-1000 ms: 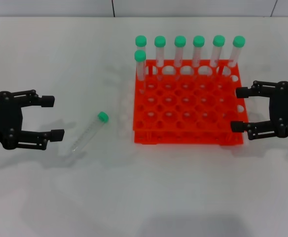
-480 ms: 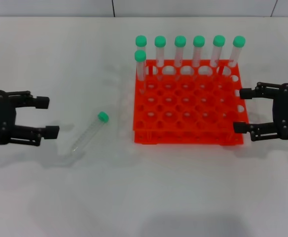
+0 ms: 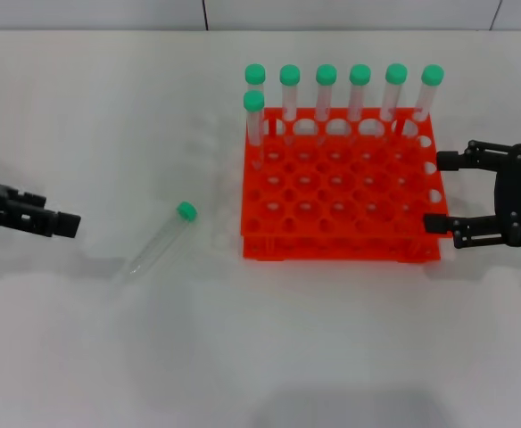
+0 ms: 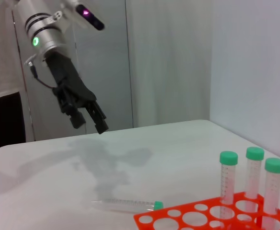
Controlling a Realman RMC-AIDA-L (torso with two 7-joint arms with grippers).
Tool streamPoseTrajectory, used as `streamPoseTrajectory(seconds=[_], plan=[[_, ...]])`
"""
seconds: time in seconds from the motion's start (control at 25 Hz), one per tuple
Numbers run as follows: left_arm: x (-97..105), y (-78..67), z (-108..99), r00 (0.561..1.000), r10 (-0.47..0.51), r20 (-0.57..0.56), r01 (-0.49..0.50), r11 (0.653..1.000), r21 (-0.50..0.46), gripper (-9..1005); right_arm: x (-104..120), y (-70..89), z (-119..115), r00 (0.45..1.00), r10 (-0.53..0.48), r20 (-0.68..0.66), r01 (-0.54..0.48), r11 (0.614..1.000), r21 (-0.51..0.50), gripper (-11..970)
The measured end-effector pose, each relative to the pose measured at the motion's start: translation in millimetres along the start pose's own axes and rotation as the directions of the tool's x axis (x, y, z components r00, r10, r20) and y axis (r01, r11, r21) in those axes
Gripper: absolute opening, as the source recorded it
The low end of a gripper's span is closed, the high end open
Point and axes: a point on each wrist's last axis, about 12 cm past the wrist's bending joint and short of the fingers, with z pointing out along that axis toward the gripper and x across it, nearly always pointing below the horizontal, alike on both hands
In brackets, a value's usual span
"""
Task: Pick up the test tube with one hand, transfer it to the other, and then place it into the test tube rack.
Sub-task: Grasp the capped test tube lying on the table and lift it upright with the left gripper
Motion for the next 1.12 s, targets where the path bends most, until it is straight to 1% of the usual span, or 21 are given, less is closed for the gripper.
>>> streamPoseTrajectory(seconds=[0.12,0.32,0.44,0.56,0.6,0.64,0.72,0.92,1.12], plan=[[-13,0.6,6,0.991,-0.066,-0.113,0.059,0.996,-0.067,887,0,-0.1,0,1.000,-0.004,0.000,0.004,1.000,0.000,870],[-27,-1.1,23,0.967,-0.120,-0.225,0.085,0.984,-0.160,887,-1,-0.6,1,1.000,-0.010,0.000,0.010,1.000,-0.001,870],[-30,-2.5,41,0.945,-0.141,-0.295,0.074,0.971,-0.228,887,-1,-0.9,1,1.000,-0.020,0.000,0.020,1.000,-0.002,870],[-37,-6.6,67,0.928,-0.135,-0.347,0.038,0.961,-0.275,887,0,-0.3,1,1.000,-0.024,0.000,0.024,1.000,-0.001,870],[-37,-6.6,67,0.928,-0.135,-0.347,0.038,0.961,-0.275,887,0,-0.2,0,1.000,-0.023,0.000,0.023,1.000,-0.001,870],[-42,-10.6,79,0.926,-0.125,-0.357,0.023,0.961,-0.276,887,0,-0.2,0,1.000,-0.023,-0.001,0.023,1.000,-0.001,870],[-45,-14.3,86,0.929,-0.113,-0.354,0.013,0.962,-0.273,888,0,-0.2,0,1.000,-0.023,-0.001,0.023,1.000,-0.001,870],[-53,-25.0,102,0.928,-0.090,-0.362,-0.008,0.965,-0.260,888,1,0.3,0,1.000,-0.022,-0.004,0.022,1.000,-0.001,870],[-55,-30.3,115,0.916,-0.087,-0.390,-0.031,0.958,-0.286,888,3,1.8,-2,1.000,-0.016,-0.006,0.017,1.000,0.002,870]])
